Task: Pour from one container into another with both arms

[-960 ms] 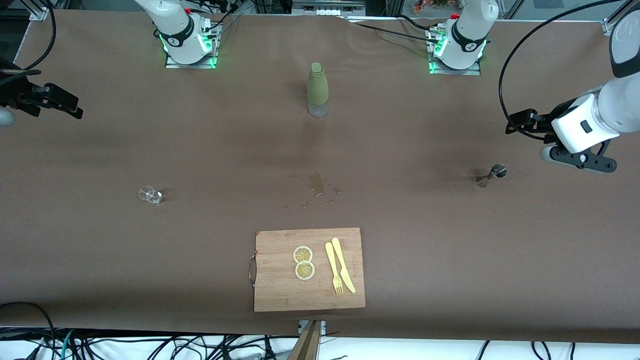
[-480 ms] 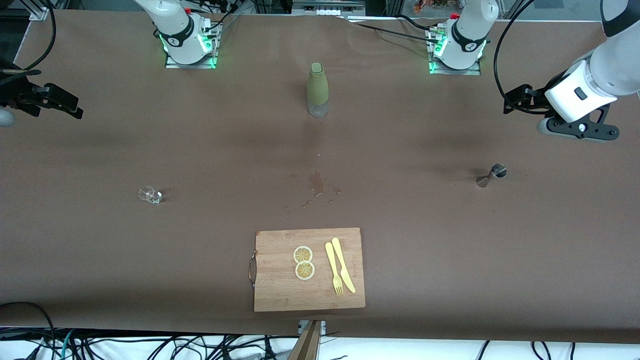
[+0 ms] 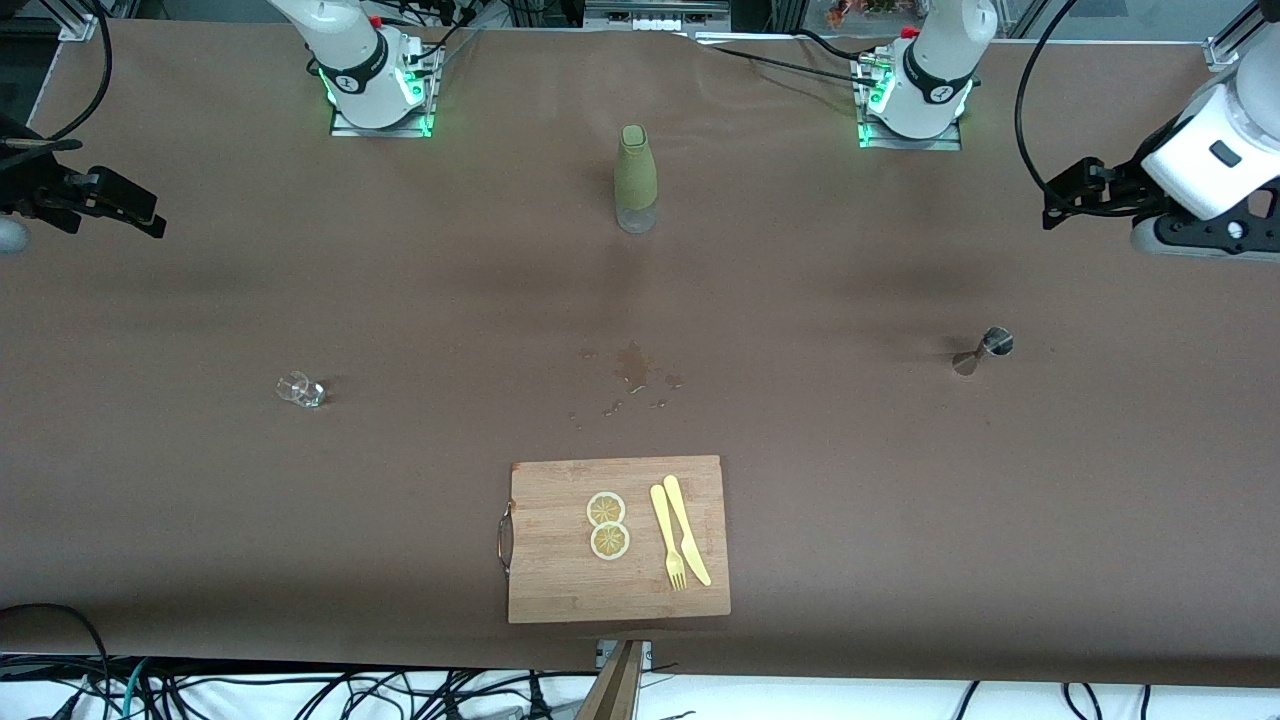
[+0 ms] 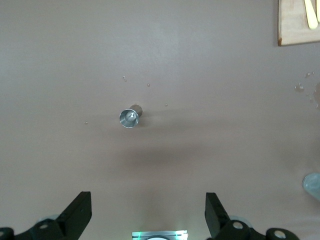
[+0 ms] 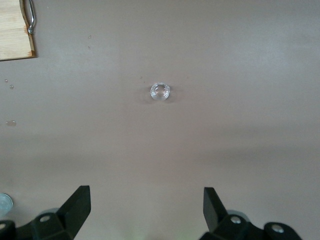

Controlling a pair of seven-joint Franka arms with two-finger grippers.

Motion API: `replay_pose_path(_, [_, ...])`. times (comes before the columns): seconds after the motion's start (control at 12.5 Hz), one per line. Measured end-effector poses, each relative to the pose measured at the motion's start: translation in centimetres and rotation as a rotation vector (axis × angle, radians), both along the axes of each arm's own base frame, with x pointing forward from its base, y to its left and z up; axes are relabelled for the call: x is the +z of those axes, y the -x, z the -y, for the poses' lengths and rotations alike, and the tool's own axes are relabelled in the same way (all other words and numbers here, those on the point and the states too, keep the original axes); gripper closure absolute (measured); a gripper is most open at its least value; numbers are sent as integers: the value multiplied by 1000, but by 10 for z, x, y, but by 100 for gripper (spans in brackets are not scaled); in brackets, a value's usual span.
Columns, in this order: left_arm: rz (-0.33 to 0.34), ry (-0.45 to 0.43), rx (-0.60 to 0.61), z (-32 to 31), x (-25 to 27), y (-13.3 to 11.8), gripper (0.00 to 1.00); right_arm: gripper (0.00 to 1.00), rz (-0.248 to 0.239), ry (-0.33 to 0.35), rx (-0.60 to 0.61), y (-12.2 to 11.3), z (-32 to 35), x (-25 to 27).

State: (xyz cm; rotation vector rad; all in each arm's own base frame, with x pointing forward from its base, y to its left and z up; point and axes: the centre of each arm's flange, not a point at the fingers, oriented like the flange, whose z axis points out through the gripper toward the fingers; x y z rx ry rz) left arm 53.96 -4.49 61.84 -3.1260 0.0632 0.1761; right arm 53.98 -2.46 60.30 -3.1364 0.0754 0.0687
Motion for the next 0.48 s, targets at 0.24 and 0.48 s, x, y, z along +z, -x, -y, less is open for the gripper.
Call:
replay_pose_path(0.24, [1,0,9,-3,1,0,0,0,1,0,0,0,0,0])
replay_pose_path(0.48, [-1,5,-27,-11,1,0,0,0,1,0,0,0,0,0])
